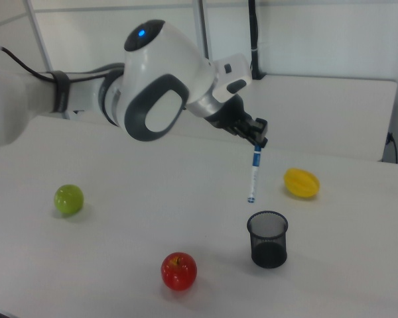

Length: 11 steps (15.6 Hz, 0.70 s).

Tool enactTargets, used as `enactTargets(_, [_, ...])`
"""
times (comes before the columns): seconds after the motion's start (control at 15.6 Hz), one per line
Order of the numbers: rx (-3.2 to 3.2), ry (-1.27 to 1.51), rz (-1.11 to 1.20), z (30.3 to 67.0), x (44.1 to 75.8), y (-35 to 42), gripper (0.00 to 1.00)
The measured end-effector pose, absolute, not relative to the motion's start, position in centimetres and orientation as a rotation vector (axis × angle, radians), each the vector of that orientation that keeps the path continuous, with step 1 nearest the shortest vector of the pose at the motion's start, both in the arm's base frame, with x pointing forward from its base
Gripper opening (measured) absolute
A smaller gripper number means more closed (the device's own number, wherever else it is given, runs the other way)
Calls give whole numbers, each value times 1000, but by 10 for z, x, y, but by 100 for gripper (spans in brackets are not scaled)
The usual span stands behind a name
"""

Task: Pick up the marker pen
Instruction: 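Lift the marker up out of the pen cup, then carry the marker toward the green apple and lower it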

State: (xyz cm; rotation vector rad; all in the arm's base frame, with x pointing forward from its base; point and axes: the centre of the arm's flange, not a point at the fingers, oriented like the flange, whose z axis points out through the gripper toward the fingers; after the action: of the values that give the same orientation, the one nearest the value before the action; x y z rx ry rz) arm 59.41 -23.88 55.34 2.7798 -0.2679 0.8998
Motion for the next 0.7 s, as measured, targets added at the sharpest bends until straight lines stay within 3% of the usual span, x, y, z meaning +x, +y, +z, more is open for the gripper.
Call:
enactTargets(0.26, [2899,-215,852,566,596,-190,18])
enactTargets(0.7, [3125,-50,588,544,610,-71,18])
